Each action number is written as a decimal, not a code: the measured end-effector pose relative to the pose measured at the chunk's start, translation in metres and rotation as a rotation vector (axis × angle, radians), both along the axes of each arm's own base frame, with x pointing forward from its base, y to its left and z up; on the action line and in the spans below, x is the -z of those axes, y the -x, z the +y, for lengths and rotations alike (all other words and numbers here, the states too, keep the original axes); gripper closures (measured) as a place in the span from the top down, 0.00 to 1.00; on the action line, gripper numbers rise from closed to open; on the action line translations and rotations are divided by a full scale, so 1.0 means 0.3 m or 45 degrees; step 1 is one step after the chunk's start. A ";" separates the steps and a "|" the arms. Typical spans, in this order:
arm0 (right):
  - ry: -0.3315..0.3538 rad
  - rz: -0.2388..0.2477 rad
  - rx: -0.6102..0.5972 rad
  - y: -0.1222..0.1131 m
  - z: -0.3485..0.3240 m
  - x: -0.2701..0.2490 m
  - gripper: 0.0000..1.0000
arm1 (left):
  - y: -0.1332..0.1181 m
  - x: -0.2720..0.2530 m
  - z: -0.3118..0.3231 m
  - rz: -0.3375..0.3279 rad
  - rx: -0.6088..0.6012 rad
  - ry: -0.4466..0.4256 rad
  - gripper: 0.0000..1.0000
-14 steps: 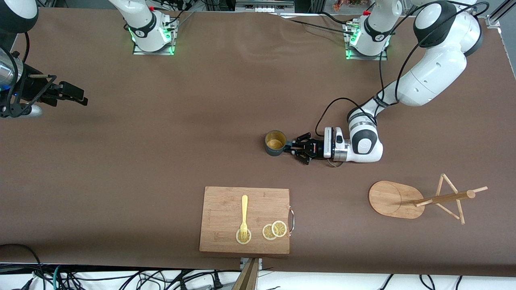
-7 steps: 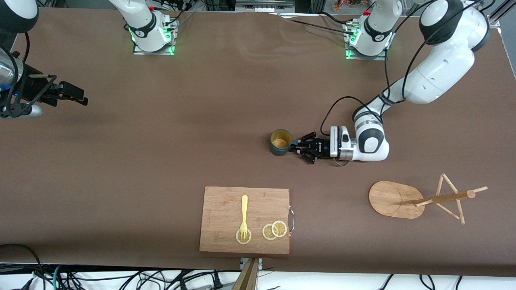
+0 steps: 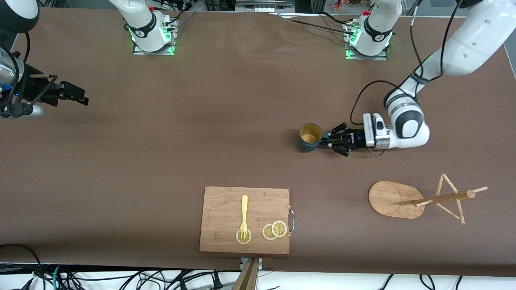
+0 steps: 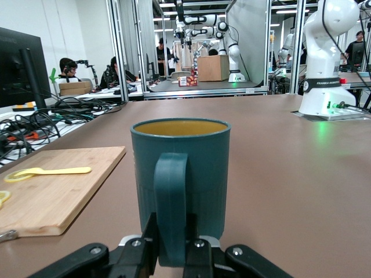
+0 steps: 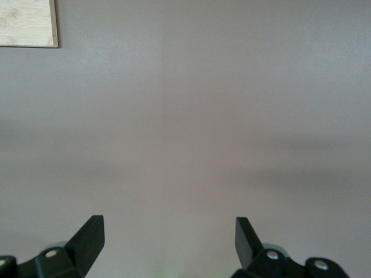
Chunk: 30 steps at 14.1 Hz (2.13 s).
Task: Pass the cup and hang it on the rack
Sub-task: 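Lift the teal mug with the left gripper toward the wooden rack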
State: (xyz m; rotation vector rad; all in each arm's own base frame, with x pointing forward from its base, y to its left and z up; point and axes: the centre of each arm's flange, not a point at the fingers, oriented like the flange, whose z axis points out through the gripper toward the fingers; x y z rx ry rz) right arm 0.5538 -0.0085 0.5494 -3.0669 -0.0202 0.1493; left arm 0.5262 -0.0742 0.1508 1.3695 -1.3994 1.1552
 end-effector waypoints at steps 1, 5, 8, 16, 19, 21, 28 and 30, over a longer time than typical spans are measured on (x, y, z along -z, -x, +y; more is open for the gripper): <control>0.000 0.000 0.000 0.000 0.000 0.000 1.00 | 0.030 -0.035 0.048 0.010 0.011 0.006 0.21; 0.000 0.001 0.000 0.000 0.000 0.000 1.00 | 0.110 -0.089 0.282 0.069 0.036 0.048 0.21; 0.000 0.001 0.000 0.000 0.000 0.001 1.00 | 0.210 -0.035 0.458 0.160 0.014 0.127 0.21; 0.000 0.001 0.001 0.000 -0.001 0.001 1.00 | 0.367 -0.017 0.822 0.887 -0.199 0.395 0.21; 0.000 0.001 0.001 0.000 -0.002 0.001 1.00 | 0.321 -0.061 0.881 1.134 -0.295 0.500 0.21; 0.001 0.001 0.005 0.001 -0.008 0.000 1.00 | 0.269 -0.110 0.926 1.297 -0.323 0.552 0.21; 0.003 -0.001 0.024 0.003 -0.036 -0.003 1.00 | 0.126 -0.235 0.991 1.851 -0.354 0.702 0.21; 0.003 -0.001 0.034 0.004 -0.051 -0.003 1.00 | 0.092 -0.247 0.985 2.012 -0.345 0.762 0.21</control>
